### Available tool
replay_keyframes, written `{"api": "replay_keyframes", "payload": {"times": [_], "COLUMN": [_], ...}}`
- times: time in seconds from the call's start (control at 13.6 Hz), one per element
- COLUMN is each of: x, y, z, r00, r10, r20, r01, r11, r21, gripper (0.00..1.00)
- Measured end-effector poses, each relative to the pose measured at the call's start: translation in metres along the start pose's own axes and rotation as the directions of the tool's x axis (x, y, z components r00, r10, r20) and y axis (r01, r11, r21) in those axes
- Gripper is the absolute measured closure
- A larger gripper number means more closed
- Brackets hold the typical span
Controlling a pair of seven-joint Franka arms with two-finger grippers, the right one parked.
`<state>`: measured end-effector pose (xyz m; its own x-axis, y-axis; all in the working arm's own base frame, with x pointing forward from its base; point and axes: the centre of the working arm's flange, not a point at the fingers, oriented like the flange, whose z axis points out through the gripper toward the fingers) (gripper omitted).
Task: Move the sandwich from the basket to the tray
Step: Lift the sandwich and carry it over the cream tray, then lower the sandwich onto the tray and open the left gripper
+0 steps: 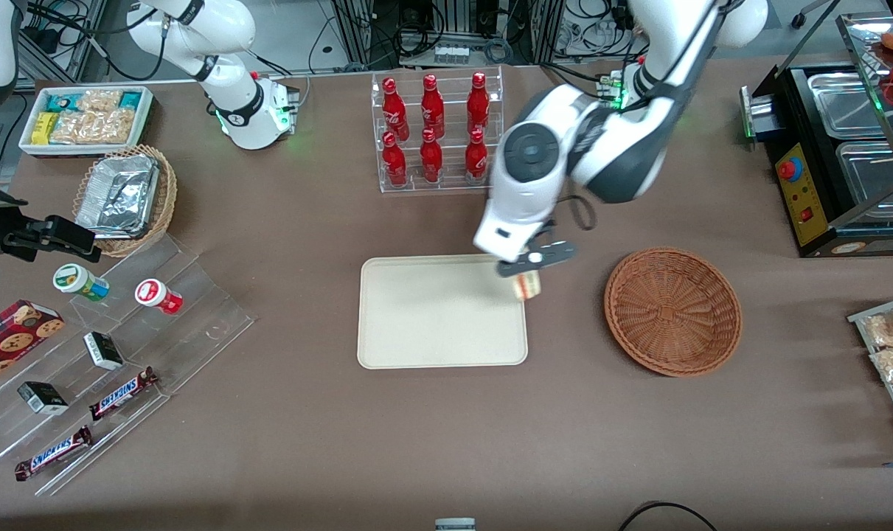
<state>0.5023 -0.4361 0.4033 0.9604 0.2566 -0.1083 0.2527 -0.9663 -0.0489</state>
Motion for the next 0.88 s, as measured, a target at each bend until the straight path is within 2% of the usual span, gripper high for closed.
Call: {"api": "replay_keyframes", "payload": {"times": [0.29, 0.51, 0.66, 0.88], "x": [-0.019, -0.036, -0.037, -0.026], "y": [0.068, 0.096, 0.103, 0.107], "z": [0.069, 0.106, 0.118, 0.132], "r00": [0.998, 0.995, 0.994, 0.991], "r10": [0.057, 0.091, 0.096, 0.108], "r20": [-0.030, -0.048, -0.054, -0.080], "r01": [-0.059, -0.095, -0.102, -0.115], "r11": [0.996, 0.991, 0.989, 0.990], "r21": [-0.060, -0.093, -0.104, -0.082], "gripper": [0.85, 0.85, 0.85, 0.85]}}
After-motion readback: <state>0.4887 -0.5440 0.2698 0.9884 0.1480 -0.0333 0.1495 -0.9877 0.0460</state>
